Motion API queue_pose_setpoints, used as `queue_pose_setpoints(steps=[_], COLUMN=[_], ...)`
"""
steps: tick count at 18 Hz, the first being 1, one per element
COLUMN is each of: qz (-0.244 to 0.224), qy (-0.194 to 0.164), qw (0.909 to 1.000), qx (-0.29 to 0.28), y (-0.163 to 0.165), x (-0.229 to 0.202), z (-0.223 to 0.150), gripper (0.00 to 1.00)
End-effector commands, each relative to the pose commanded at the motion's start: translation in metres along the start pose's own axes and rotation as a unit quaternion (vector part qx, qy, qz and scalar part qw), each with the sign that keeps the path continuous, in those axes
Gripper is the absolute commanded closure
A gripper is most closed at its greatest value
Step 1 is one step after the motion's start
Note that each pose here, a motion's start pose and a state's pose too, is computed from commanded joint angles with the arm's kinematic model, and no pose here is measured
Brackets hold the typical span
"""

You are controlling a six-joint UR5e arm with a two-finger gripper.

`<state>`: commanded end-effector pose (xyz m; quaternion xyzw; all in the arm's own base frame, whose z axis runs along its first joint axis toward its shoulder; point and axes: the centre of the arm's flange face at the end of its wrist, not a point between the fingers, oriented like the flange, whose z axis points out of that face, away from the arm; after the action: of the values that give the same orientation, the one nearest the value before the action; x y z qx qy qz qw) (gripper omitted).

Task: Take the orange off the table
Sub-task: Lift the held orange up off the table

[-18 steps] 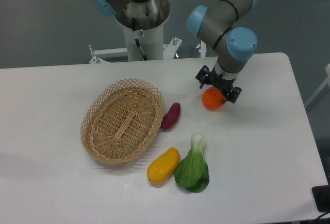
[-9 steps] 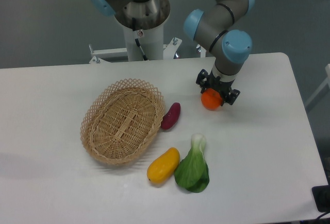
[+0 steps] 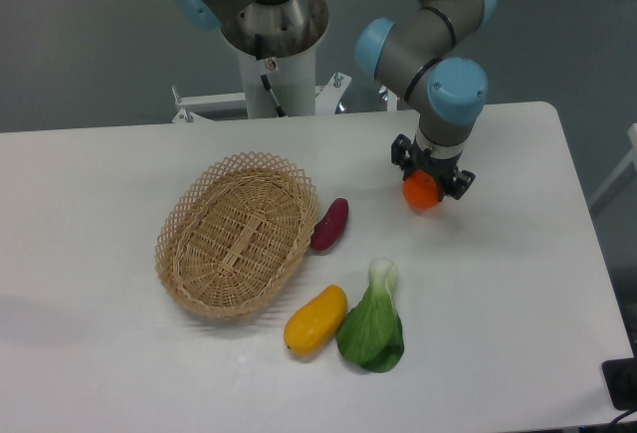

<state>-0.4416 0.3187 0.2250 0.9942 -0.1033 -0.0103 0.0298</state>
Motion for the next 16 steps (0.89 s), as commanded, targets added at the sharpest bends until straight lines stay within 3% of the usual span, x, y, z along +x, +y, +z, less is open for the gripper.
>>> queue_pose_setpoints(steps=[5, 16], qz=[-0.004, -0.006], qy=[-0.035, -0.074], qw=[0.9993, 0.9970], qx=[0.013, 0.022], y=[-0.001, 0.000], x=[-0.023, -0.060], z=[-0.029, -0.064], gripper=[0.37, 0.37])
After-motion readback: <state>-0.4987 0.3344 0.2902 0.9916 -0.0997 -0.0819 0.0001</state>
